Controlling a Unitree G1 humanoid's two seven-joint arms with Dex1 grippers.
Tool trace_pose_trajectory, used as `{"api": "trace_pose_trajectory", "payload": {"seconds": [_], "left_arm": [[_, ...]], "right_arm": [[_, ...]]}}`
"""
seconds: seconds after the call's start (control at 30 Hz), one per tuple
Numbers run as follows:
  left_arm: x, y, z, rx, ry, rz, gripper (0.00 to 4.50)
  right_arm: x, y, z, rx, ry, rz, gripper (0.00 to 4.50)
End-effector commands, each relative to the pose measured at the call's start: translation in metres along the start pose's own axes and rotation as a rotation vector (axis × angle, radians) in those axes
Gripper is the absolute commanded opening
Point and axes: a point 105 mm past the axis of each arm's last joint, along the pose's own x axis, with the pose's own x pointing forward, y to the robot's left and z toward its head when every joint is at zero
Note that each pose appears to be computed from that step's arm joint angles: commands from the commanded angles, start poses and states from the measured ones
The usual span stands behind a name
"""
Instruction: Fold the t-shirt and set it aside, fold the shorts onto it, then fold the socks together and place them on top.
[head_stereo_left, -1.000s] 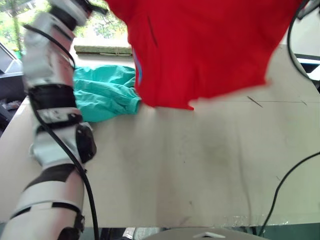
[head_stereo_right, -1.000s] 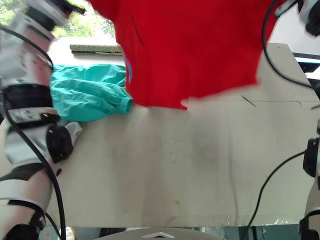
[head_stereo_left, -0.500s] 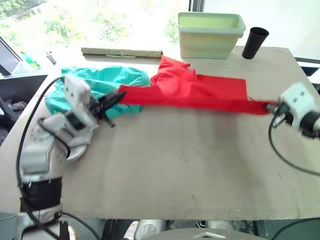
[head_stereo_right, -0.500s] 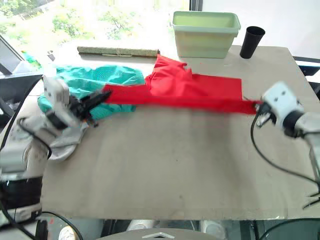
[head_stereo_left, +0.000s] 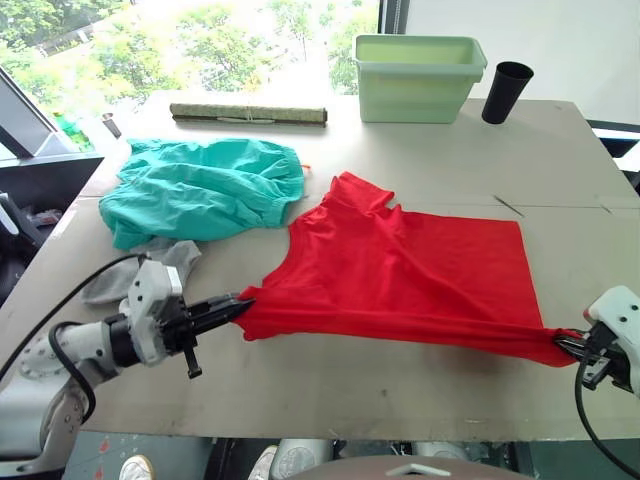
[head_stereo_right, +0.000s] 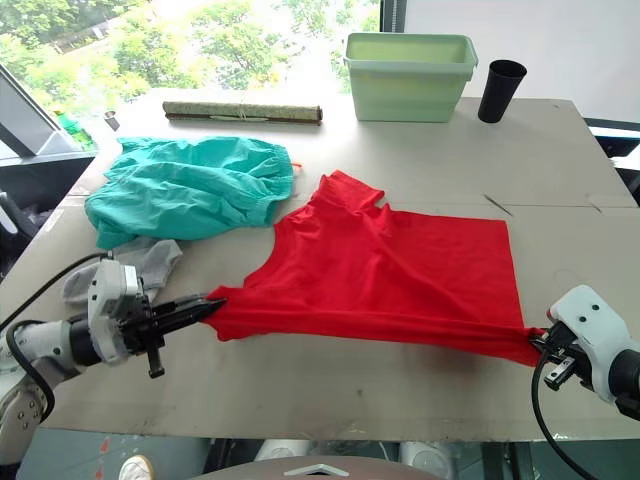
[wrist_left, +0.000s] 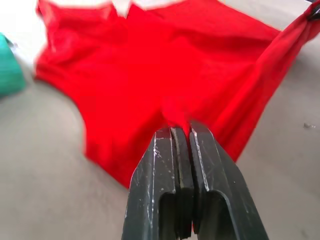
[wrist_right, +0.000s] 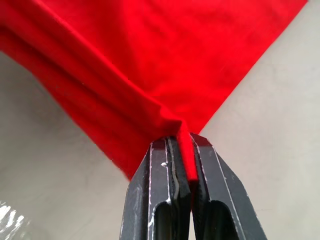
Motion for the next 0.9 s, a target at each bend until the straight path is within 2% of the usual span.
{"api": "trace_pose_trajectory", "payload": {"seconds": [0.03,0.2,0.33,0.53,0.7,0.9], "left_arm": [[0.017,0.013,0.008,0.049,-0.001,0.029,0.03],[0.040,0.017,0.010,0.075,0.005,0.028,0.03],[0.047,0.018,0.001,0.077,0.051,0.039,0.03],[0.049,0.014,-0.013,0.069,0.080,0.056,0.03],[0.049,0.014,-0.016,0.066,0.081,0.081,0.03],[0.036,0.009,-0.028,0.023,0.136,0.063,0.03]], "right_arm": [[-0.001,-0.016,0.004,0.001,-0.003,-0.072,0.00],[0.008,-0.018,0.007,-0.015,0.016,-0.050,0.00],[0.015,-0.020,0.012,-0.045,0.028,-0.054,0.00],[0.025,-0.019,0.020,-0.078,0.014,-0.038,0.00],[0.034,-0.015,0.017,-0.110,0.048,0.000,0.00],[0.028,-0.005,0.011,-0.120,0.089,0.083,0.00]]}}
